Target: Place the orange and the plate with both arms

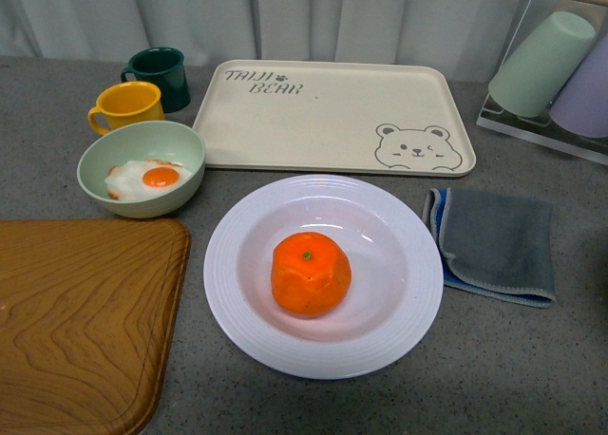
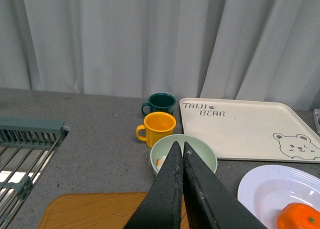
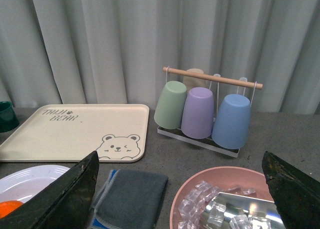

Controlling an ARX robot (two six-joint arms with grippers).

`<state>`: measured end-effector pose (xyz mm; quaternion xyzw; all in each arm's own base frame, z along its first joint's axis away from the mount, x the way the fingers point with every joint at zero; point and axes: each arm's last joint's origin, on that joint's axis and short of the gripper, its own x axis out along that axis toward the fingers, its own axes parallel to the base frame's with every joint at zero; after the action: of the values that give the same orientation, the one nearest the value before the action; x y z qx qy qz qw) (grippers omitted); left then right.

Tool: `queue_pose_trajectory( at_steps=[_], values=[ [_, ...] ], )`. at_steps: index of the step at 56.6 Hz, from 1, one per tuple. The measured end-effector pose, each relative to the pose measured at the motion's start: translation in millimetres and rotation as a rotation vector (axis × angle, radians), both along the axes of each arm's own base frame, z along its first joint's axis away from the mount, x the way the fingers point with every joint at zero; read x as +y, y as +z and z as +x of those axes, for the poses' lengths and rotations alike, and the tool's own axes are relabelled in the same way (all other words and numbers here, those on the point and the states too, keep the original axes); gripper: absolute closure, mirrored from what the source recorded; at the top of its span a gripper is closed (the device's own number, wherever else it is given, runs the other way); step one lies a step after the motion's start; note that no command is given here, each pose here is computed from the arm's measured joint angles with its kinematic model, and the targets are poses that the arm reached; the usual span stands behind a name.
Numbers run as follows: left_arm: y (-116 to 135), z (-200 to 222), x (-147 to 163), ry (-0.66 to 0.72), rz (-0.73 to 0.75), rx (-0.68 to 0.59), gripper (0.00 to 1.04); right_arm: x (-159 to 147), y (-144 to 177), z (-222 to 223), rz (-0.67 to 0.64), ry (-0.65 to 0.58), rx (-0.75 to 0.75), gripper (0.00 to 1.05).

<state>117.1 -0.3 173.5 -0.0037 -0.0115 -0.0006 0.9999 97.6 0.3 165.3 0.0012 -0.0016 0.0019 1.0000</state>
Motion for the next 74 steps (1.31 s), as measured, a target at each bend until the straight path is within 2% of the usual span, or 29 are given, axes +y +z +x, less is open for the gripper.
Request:
queue_pose_trajectory(
  at_steps=[28, 31, 41, 48, 51, 53, 56, 59, 65, 70, 71, 74],
  values=[
    [-1, -10, 0, 0.000, 0.000, 0.000, 1.01, 0, 0, 0, 0.000, 0.000, 0.000, 0.09],
    [-5, -17, 0, -0.001, 0.000, 0.035, 1.01, 0, 0, 0, 0.000, 0.000, 0.000, 0.09],
    [-4, -20, 0, -0.002, -0.001, 0.006, 1.00, 0, 0, 0, 0.000, 0.000, 0.000, 0.09],
    [-3, -20, 0, -0.002, 0.000, 0.006, 0.79, 0, 0, 0, -0.011, -0.007, 0.003, 0.09],
    [-3, -20, 0, -0.001, 0.000, 0.005, 0.70, 0, -1, 2, -0.096, -0.055, 0.039, 0.09],
    [-3, -20, 0, -0.001, 0.000, 0.005, 0.63, 2, 1, 6, -0.197, -0.072, 0.074, 0.09],
    [-3, -20, 0, -0.001, 0.000, 0.005, 0.54, 7, 6, 13, -0.248, -0.025, 0.116, 0.09],
    [-3, -20, 0, -0.001, 0.000, 0.005, 0.45, 13, 12, 24, -0.244, 0.036, 0.146, 0.09],
    [-3, -20, 0, -0.002, 0.000, 0.005, 0.27, 24, 19, 54, -0.125, 0.147, 0.237, 0.09],
    [-3, -20, 0, -0.001, 0.000, 0.005, 0.07, 40, 11, 91, 0.083, 0.256, 0.413, 0.09],
    [-3, -20, 0, -0.001, 0.001, 0.005, 0.05, 44, 7, 97, 0.121, 0.269, 0.450, 0.09],
    [-3, -20, 0, -0.001, 0.002, 0.005, 0.07, 51, -3, 111, 0.201, 0.292, 0.532, 0.09]
  ],
)
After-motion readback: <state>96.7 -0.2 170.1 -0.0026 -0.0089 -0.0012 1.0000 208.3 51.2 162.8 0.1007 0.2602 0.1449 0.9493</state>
